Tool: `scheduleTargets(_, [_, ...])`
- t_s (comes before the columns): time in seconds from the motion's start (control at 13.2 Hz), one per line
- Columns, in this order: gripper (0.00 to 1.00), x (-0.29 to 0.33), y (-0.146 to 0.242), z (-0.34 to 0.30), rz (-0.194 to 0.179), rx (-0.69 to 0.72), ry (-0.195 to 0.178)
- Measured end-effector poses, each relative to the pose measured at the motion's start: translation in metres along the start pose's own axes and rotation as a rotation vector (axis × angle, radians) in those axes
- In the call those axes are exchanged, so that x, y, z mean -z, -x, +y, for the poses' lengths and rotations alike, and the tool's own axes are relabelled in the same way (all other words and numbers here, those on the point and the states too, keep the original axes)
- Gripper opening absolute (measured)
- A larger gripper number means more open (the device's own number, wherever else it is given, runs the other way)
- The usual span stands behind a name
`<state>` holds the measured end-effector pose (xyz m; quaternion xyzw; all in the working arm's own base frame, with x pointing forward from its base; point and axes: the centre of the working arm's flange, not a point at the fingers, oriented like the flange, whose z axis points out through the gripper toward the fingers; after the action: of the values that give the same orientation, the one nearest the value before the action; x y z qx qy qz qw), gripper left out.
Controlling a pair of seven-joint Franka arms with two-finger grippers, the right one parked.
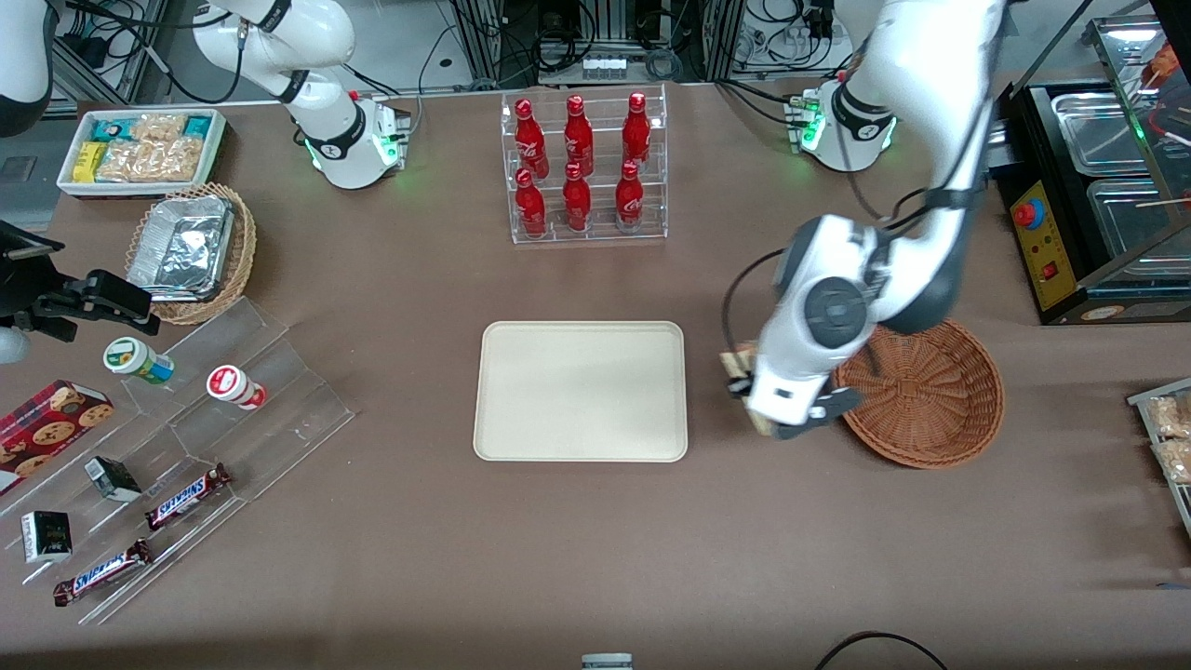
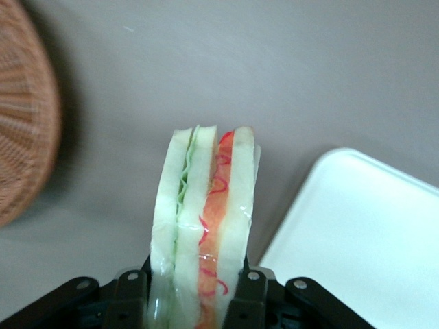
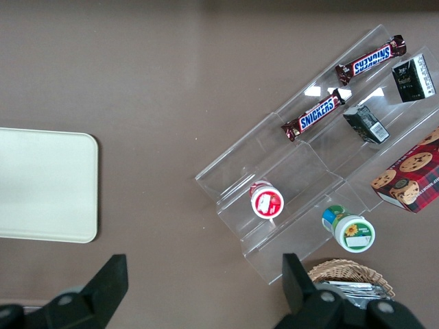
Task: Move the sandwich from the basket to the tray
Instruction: 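Lift the sandwich and carry it with the left gripper to the tray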
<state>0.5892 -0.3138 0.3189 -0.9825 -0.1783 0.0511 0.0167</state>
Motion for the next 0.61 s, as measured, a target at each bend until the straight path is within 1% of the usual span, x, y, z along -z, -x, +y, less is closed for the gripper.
scheduleTargets(0.15, [0.42, -0.031, 0.028, 0.044, -0.012, -0.1, -0.017])
scheduleTargets(0.23, [0.42, -0.045, 0.04, 0.062, -0.006, -0.147, -0.008])
scheduleTargets(0.3, [0.42, -0.055, 0.051, 0.078, 0.005, -0.198, 0.018])
scheduleTargets(0.38, [0.42, -0.065, 0.063, 0.092, 0.008, -0.244, 0.042])
scheduleTargets(0.45, [0.42, -0.075, 0.074, 0.102, 0.001, -0.283, 0.053])
scheduleTargets(0.61, [0.42, -0.088, 0.081, 0.109, -0.012, -0.335, 0.052])
